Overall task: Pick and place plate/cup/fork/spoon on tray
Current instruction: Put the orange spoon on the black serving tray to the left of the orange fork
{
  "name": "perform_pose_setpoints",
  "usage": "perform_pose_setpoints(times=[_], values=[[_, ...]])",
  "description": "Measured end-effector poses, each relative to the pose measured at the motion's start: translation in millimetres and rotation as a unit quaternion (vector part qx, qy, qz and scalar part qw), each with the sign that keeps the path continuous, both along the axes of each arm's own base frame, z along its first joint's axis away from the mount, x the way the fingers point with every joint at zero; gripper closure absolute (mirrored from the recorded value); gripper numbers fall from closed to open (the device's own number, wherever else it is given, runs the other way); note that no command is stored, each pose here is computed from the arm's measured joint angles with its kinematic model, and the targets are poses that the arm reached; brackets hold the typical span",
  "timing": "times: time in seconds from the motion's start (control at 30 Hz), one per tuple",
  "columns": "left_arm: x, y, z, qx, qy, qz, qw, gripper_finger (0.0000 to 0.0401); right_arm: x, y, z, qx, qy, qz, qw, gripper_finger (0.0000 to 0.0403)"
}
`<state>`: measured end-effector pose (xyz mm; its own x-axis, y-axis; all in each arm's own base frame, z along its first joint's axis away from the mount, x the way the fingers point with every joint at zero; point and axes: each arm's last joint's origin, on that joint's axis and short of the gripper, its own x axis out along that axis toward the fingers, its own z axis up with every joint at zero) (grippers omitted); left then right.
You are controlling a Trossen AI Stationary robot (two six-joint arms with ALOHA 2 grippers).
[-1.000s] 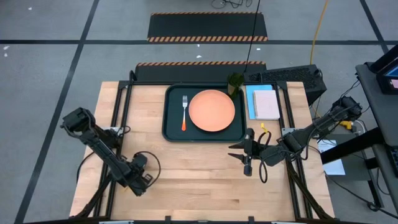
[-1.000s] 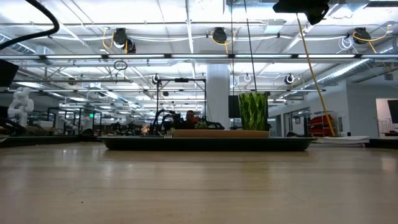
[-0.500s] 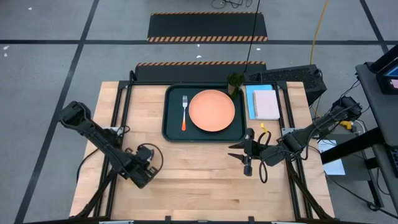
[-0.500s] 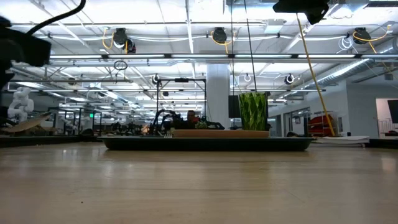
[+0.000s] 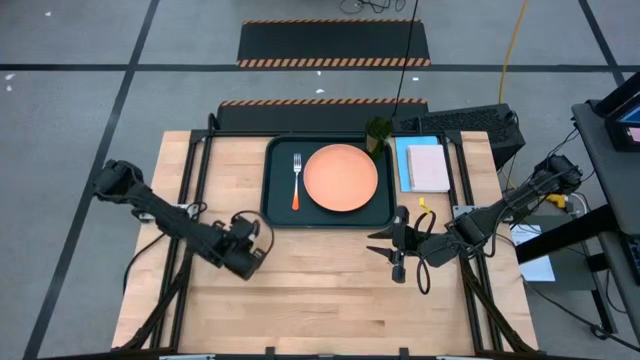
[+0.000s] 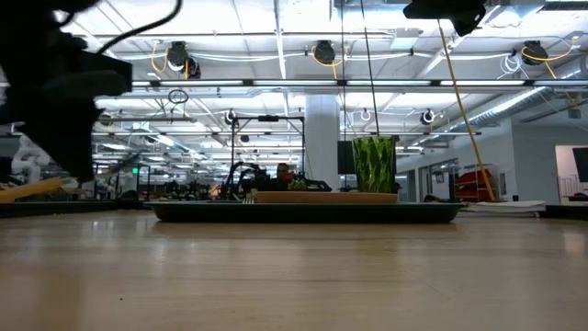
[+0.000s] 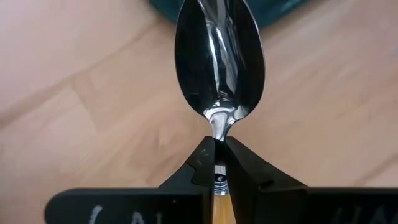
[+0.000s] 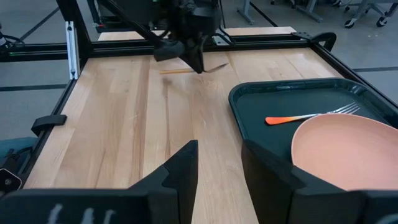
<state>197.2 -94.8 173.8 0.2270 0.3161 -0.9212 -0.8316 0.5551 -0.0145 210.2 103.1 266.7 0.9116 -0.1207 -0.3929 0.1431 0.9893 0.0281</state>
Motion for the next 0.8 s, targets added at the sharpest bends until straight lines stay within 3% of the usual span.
perform_pose_setpoints(times=[0.43, 0.8], values=[[51.6, 53.5, 8.4, 0.007, -0.117, -0.022, 0.993, 0.0375, 0.0, 0.2, -0.2, -0.009, 0.003, 0.008, 1.0, 0.0284], [65.1, 116.8, 14.0, 0.035, -0.157, 0.047, 0.986, 0.0375, -2.4, -0.6, -5.0, -0.023, 0.03, 0.018, 0.999, 0.0284]])
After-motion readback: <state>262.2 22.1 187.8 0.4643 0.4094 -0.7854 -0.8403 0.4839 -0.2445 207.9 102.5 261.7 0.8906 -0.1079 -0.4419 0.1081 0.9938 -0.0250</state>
